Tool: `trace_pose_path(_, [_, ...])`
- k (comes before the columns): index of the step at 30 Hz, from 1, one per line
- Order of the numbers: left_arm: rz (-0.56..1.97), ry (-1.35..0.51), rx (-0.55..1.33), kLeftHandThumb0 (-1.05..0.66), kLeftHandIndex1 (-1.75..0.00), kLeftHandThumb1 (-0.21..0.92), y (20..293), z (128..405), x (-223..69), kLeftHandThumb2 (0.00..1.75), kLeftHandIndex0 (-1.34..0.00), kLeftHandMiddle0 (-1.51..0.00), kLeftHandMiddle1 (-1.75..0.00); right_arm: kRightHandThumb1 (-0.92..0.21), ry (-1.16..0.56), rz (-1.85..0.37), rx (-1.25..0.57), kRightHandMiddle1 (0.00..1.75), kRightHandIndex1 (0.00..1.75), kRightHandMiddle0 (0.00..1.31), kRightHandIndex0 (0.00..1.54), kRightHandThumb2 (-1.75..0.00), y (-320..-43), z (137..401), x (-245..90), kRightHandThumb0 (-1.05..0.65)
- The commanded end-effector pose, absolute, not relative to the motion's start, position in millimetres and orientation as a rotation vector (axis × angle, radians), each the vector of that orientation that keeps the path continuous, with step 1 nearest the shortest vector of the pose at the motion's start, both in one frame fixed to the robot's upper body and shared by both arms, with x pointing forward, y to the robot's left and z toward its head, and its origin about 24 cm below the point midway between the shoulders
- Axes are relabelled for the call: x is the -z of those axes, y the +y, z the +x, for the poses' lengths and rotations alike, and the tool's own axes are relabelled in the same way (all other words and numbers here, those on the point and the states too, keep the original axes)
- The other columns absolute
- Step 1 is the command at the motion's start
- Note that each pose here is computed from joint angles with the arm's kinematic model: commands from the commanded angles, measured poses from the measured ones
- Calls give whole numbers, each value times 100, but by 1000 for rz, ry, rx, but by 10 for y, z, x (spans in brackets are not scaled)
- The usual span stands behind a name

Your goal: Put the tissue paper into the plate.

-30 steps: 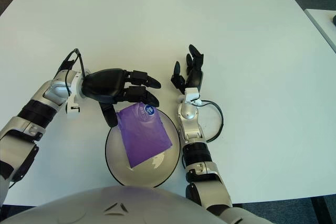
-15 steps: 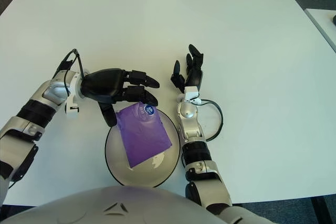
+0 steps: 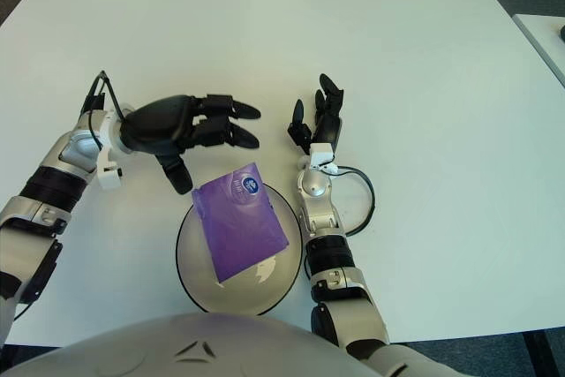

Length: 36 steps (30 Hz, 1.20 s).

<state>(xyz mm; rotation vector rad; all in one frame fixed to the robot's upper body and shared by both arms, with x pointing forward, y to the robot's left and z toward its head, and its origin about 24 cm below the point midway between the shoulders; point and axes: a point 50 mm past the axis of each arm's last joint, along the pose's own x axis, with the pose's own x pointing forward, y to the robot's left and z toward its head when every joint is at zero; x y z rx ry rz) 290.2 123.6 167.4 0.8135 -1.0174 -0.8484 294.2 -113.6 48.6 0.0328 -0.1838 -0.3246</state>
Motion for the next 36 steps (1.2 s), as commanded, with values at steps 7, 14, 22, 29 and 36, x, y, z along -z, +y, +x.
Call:
trace_pose_path(7, [435, -864, 587, -67, -84, 92, 1447, 3080, -1623, 57, 0, -25, -22, -92, 190, -1, 304, 62, 0, 0, 29, -69, -1102, 2585, 268, -74])
trace_pose_path(14, [392, -859, 454, -66, -72, 92, 1473, 3155, -1651, 62, 0, -25, -19, -92, 190, 0, 293, 60, 0, 0, 28, -72, -1119, 2574, 276, -71])
trace_pose_path(22, [350, -832, 390, -64, -70, 92, 1485, 3165, -1634, 71, 0, -26, -17, -92, 185, 1, 283, 56, 0, 0, 28, -74, -1129, 2565, 284, -70])
trace_pose_path(29, [305, -786, 344, -62, -70, 92, 1491, 3173, -1617, 72, 0, -26, -15, -92, 182, 2, 280, 55, 0, 0, 29, -74, -1132, 2562, 285, -70])
trace_pose_path(36, [254, -675, 244, -68, -76, 92, 1570, 3251, -1522, 72, 0, -29, -17, -92, 179, 4, 274, 54, 0, 0, 28, -75, -1127, 2560, 288, -70])
